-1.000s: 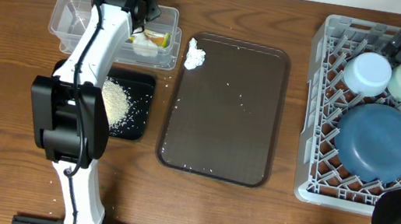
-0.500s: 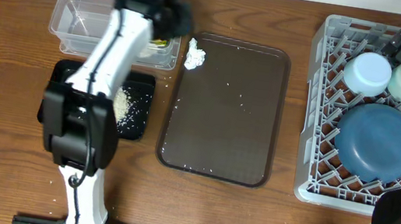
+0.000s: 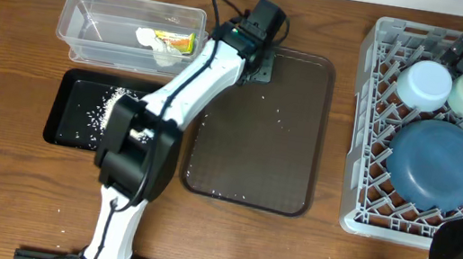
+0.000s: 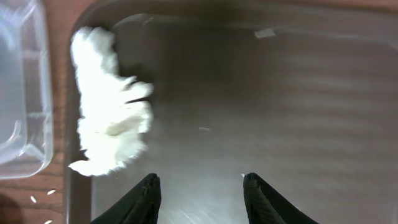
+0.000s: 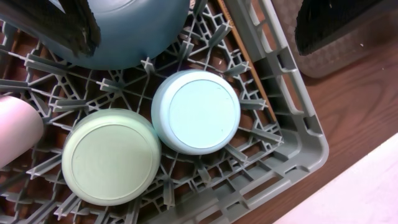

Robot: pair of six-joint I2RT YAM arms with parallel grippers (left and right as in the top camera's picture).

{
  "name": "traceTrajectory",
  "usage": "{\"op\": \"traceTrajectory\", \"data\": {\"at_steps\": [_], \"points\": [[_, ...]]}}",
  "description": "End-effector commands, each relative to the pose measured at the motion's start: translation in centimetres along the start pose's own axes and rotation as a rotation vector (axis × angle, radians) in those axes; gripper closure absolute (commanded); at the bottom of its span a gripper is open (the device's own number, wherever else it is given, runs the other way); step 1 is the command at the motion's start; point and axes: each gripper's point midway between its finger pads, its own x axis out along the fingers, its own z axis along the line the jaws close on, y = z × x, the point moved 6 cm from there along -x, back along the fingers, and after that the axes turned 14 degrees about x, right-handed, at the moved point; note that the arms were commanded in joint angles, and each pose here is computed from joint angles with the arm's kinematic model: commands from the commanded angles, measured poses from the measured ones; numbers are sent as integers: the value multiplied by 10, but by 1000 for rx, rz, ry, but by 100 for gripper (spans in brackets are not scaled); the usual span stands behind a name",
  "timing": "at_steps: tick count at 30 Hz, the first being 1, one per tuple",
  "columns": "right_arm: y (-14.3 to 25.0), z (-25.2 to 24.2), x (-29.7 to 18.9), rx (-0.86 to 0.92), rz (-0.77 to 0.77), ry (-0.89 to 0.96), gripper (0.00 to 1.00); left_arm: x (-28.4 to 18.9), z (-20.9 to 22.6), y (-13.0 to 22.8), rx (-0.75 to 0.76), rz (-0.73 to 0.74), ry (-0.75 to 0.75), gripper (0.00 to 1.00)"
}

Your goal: Sort waste into correct bins and load items into the dishwasher rack

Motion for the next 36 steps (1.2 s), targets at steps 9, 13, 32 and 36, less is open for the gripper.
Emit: {"op": "traceTrajectory", "data": {"at_steps": [9,13,32,36], "points": [[-4,4,-8,11,-18,-18,1,36,31,0,-205,-51,-249,53],[-4,4,-8,11,-18,-18,1,41,30,-1,-208,-61,-246,53],[-4,4,-8,12,-18,-18,1,16,28,-2,-251,-84,-295,59],[-4,4,-8,12,-18,-18,1,19,30,2,-304,-75,-304,59]]}}
